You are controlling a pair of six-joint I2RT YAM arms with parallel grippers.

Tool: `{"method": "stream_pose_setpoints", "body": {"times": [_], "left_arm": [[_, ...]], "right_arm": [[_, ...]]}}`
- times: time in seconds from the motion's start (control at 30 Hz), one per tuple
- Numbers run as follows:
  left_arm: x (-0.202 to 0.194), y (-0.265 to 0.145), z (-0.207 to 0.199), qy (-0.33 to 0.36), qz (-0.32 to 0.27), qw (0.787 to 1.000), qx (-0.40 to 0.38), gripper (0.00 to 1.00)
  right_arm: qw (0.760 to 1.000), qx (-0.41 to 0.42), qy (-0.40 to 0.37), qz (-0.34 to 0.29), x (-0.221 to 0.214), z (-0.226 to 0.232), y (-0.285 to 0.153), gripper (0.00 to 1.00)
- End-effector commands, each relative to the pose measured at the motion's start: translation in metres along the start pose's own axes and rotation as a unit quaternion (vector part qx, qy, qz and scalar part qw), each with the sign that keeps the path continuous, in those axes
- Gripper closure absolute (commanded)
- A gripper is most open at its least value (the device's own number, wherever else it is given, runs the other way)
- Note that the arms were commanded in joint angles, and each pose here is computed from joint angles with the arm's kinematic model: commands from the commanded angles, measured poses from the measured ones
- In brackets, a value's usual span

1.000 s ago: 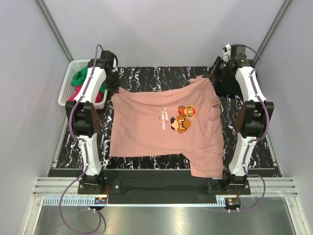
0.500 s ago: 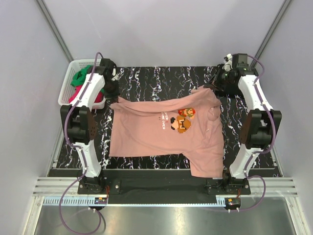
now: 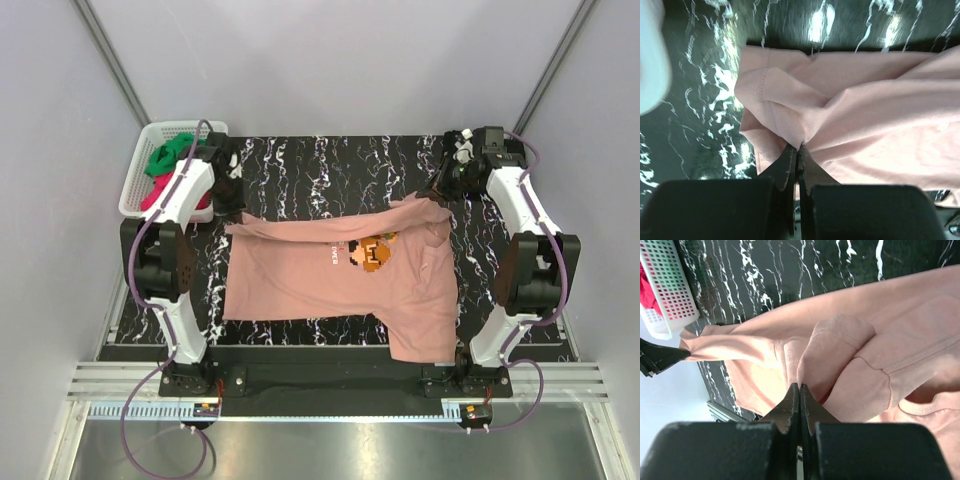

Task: Fold and stack the t-shirts
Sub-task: Fold the tshirt

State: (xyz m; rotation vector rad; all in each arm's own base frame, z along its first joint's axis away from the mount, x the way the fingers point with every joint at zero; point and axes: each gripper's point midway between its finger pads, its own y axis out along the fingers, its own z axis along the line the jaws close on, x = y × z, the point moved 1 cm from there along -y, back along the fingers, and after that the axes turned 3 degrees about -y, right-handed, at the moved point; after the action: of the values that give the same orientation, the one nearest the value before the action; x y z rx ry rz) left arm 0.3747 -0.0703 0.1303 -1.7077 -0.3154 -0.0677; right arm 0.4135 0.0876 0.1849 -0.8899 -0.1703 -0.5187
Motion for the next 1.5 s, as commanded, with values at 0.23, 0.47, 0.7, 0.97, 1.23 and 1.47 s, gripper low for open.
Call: {"method": "stream_pose_setpoints", "body": {"times": [0.23,0.47,0.7,0.97,1.23,1.47], "left_arm": [[-0.027,0.006,-0.009,0.019,0.026,0.999,-0.013,1.0],[-0.029,0.008,-0.012,0.02,0.032,0.999,-0.015,1.0],[-0.039,0.011,-0.011,0.02,0.044,0.999,-0.012,1.0],[-0.044,0.021,-0.004,0.001,0.057,0.998,0.011,1.0],[-0.035,0.029,-0.002,-0.021,0.054,0.998,0.032,1.0],[-0.044,0.039,0.004,-0.013,0.075,0.996,0.041,1.0]], "right_arm": [[1.0,0.003,-0.009,-0.013,-0.005,0.005,-0.01,1.0],[1.0,-0.003,0.0,0.002,-0.015,-0.002,-0.007,1.0],[1.0,-0.007,0.011,0.013,-0.024,-0.005,-0.006,1.0],[0.999,-0.009,0.022,0.03,-0.04,-0.01,-0.005,1.0],[0.998,-0.016,0.029,0.048,-0.055,-0.017,0.0,1.0],[0.997,-0.025,0.036,0.063,-0.07,-0.026,0.002,1.0]]}}
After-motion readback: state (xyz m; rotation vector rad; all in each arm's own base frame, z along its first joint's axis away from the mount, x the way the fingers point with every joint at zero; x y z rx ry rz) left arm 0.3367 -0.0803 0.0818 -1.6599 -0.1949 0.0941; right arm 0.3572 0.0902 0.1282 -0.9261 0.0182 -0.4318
